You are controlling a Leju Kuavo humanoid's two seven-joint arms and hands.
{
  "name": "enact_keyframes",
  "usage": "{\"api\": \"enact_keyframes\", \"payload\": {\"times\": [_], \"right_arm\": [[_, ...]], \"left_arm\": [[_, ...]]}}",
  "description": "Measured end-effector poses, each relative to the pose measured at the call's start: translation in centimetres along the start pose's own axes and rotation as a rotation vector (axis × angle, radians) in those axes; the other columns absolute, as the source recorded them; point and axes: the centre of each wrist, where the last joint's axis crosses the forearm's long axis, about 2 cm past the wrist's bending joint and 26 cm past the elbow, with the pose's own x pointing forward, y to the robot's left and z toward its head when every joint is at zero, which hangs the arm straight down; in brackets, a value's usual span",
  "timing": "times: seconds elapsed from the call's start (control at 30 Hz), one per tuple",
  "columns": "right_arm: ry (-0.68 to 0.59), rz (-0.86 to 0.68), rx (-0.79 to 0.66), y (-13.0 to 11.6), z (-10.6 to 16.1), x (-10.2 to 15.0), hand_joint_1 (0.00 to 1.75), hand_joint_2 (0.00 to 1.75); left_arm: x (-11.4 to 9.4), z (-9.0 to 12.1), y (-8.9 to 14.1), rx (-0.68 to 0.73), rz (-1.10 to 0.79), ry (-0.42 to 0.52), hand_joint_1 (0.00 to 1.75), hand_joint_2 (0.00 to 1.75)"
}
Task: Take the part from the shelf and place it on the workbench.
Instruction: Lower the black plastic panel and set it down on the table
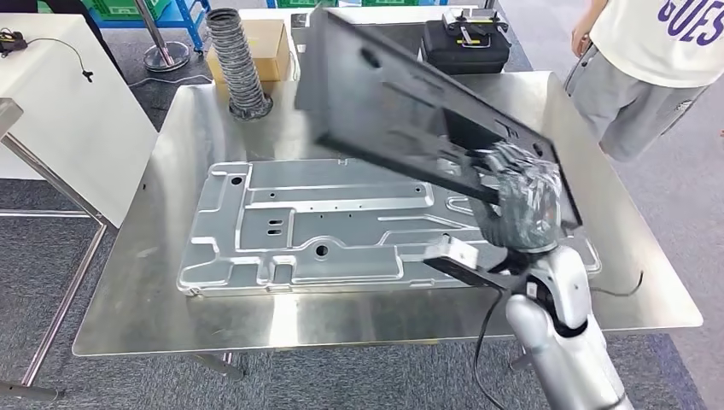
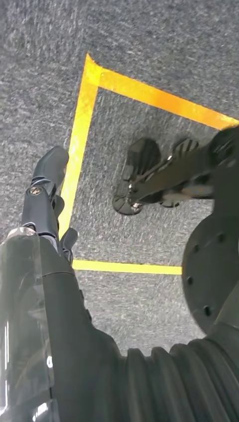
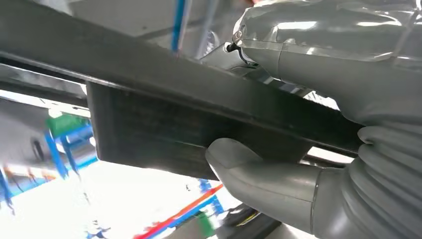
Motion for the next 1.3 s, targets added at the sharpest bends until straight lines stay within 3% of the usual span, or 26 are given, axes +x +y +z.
{"api": "enact_keyframes", "payload": {"times": [0.17, 0.4, 0.6, 0.83, 0.97, 1.07, 1.2, 1.3], "right_arm": [[-0.079, 0.223, 0.197, 2.9, -3.8, -1.2, 1.75, 1.75], [-0.247, 0.248, 0.405, 8.2, -6.2, 1.5, 1.75, 1.75], [-0.377, 0.171, 0.562, 12.3, -4.3, 4.3, 1.75, 1.75], [-0.391, -0.013, 0.651, 14.6, -3.0, 5.6, 1.75, 1.75], [-0.365, -0.090, 0.706, 15.3, -2.1, 6.4, 0.00, 0.00], [-0.346, -0.120, 0.744, 15.8, -1.2, 6.8, 0.00, 0.00], [-0.307, -0.176, 0.770, 15.9, -1.1, 7.1, 0.00, 0.00], [-0.270, -0.259, 0.788, 15.8, -1.3, 7.1, 0.00, 0.00]], "left_arm": [[0.4, -0.1, 0.1, -0.029, -0.014, -0.020, 0.00, 1.75], [1.0, -0.3, 0.0, -0.058, -0.032, -0.048, 0.00, 1.75], [1.1, -0.3, 0.1, -0.068, -0.039, -0.067, 0.00, 1.75], [1.0, -0.3, 0.4, -0.067, -0.038, -0.086, 0.00, 1.75], [0.9, -0.3, 0.5, -0.069, -0.039, -0.086, 0.00, 1.75], [0.7, -0.2, 0.7, -0.070, -0.041, -0.082, 0.00, 1.75], [0.6, -0.2, 0.8, -0.078, -0.044, -0.087, 0.00, 0.00], [0.5, -0.2, 0.9, -0.078, -0.043, -0.095, 0.00, 0.00]]}}
